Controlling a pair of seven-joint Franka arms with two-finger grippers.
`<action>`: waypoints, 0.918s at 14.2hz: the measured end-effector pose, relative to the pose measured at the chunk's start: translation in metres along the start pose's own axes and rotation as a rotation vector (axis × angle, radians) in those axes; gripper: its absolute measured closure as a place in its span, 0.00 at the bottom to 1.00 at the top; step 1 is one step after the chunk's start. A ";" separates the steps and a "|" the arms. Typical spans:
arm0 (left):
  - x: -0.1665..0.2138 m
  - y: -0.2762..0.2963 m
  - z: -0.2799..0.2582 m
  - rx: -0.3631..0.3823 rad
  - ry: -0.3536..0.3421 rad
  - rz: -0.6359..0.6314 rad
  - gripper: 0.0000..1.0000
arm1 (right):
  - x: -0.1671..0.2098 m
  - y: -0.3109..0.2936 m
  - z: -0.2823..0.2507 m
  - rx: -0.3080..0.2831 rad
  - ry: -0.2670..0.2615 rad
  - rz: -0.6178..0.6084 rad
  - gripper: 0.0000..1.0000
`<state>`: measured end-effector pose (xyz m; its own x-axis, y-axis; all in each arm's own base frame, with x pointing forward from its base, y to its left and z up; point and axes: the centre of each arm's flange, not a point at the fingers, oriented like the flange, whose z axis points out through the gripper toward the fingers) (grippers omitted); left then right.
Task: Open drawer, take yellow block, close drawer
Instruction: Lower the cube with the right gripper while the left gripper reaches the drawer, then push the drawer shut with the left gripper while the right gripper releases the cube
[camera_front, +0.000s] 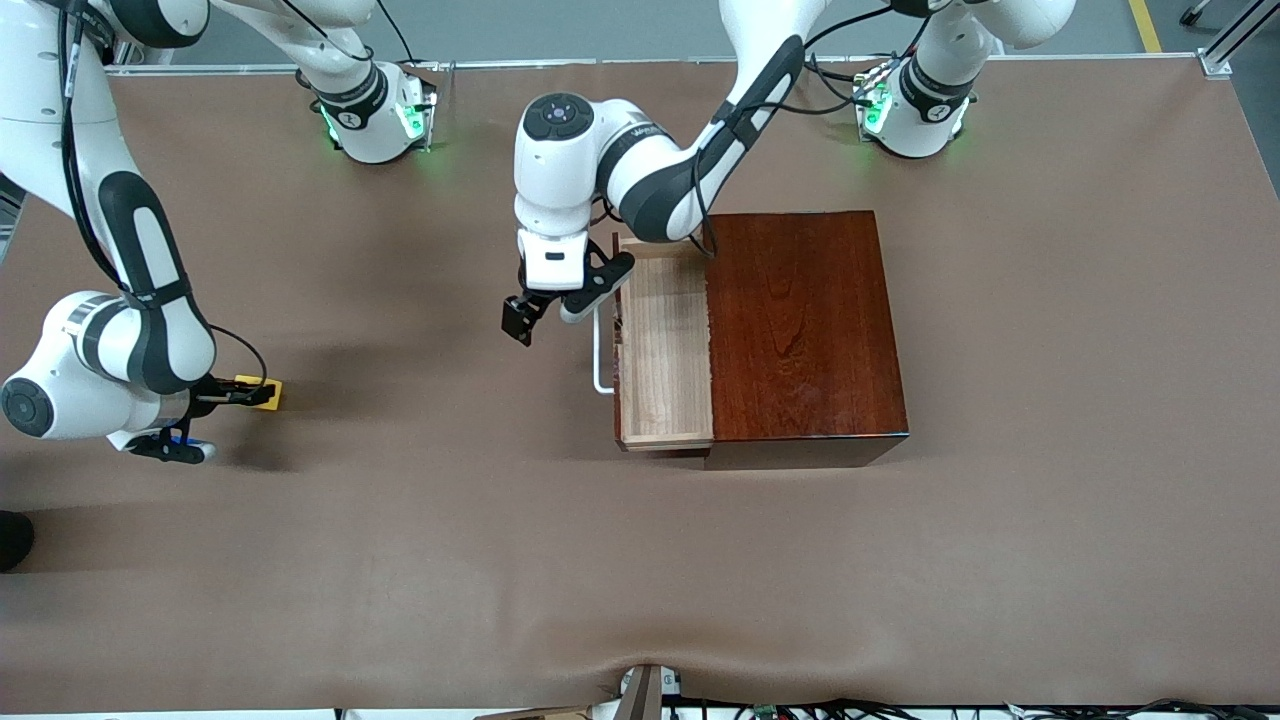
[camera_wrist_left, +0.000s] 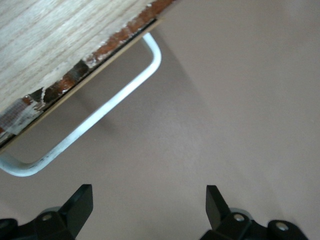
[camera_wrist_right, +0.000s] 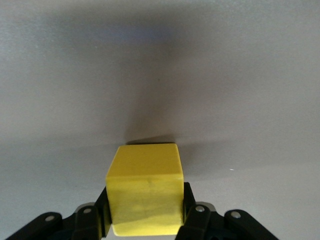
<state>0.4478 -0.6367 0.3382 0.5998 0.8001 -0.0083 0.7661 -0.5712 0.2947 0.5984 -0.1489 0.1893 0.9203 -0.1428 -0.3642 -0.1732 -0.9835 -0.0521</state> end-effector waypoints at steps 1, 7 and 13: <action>0.002 -0.001 0.006 0.007 0.007 -0.019 0.00 | 0.000 0.001 0.000 0.001 -0.001 0.006 0.39; 0.015 -0.005 0.030 0.030 0.035 -0.061 0.00 | 0.001 -0.004 -0.002 0.002 0.004 0.062 0.00; 0.026 -0.004 0.036 0.040 0.052 -0.068 0.00 | 0.009 -0.013 -0.066 0.008 0.001 0.058 0.00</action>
<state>0.4688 -0.6203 0.3027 0.5338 0.8453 0.0224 0.8140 -0.5209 0.2572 0.6323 -0.1452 0.2483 0.9091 -0.1998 -0.3656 -0.2292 -0.9726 -0.0384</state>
